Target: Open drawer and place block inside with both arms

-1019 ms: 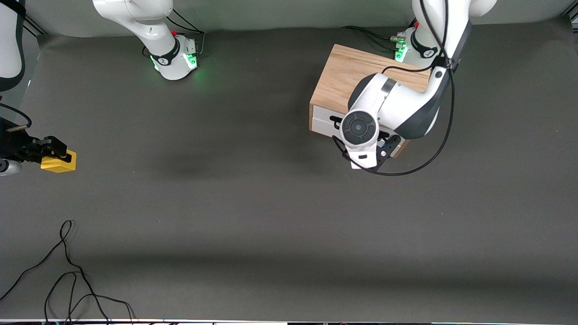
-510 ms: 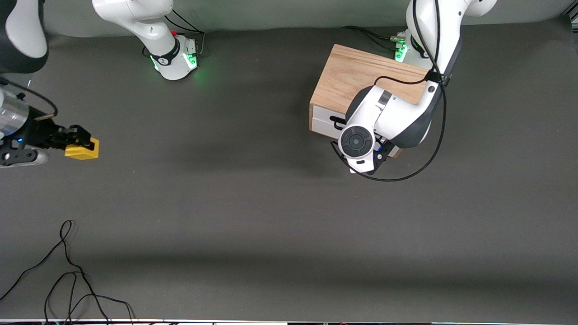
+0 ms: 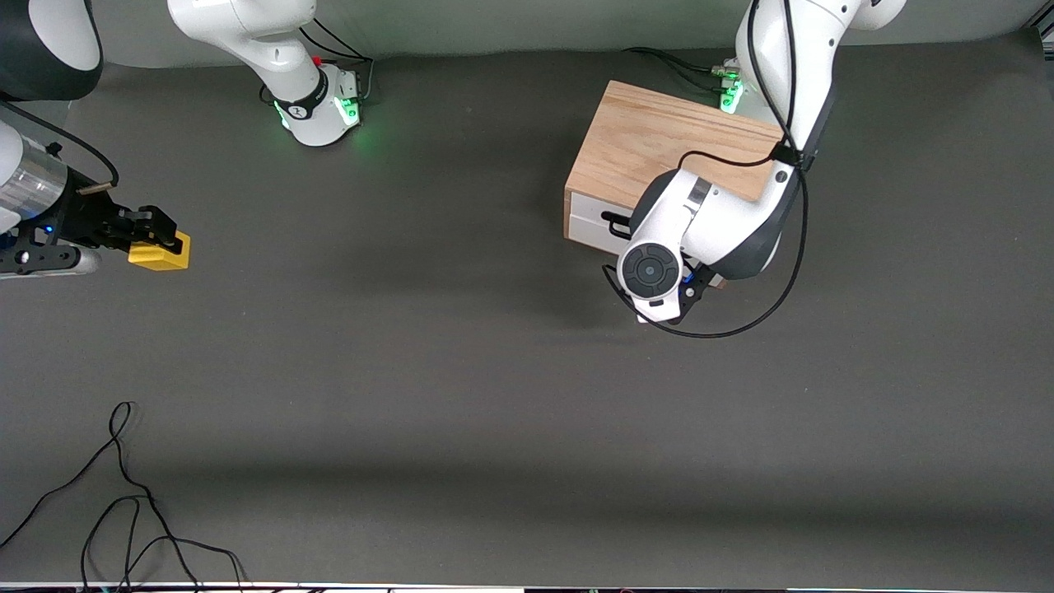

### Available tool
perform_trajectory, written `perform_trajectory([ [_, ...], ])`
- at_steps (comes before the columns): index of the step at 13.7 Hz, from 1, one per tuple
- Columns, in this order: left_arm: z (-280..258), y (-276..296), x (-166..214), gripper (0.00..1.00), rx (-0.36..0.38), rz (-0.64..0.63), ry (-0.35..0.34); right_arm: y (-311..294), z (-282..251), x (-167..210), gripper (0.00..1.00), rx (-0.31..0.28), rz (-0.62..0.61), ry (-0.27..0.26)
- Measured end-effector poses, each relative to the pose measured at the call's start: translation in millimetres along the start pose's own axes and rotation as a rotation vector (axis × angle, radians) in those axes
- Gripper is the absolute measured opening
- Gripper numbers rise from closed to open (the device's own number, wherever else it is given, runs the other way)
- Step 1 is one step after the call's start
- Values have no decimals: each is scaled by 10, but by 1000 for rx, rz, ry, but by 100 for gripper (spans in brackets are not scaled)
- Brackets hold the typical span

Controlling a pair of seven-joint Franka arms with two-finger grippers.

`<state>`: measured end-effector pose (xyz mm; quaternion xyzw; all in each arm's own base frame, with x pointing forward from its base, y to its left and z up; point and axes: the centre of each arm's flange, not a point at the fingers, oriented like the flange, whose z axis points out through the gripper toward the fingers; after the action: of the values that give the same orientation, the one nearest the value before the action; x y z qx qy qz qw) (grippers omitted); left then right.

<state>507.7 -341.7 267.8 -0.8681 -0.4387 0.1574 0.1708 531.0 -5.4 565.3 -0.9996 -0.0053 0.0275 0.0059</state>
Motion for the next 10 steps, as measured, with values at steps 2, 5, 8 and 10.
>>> perform_trajectory([
  [2, 5, 10, 4, 100, -4, 0, 0, 47, -11, -13, 55, -4, 8, 2],
  [5, 3, 26, 7, 98, -15, -1, 1, 184, -12, -20, 55, -1, 32, 2],
  [8, -9, 74, 15, 98, -50, -1, 3, 248, -11, -23, 55, -1, 44, 3],
  [10, -28, 105, 19, 98, -77, -2, 5, 288, -9, -20, 55, -1, 51, 4],
])
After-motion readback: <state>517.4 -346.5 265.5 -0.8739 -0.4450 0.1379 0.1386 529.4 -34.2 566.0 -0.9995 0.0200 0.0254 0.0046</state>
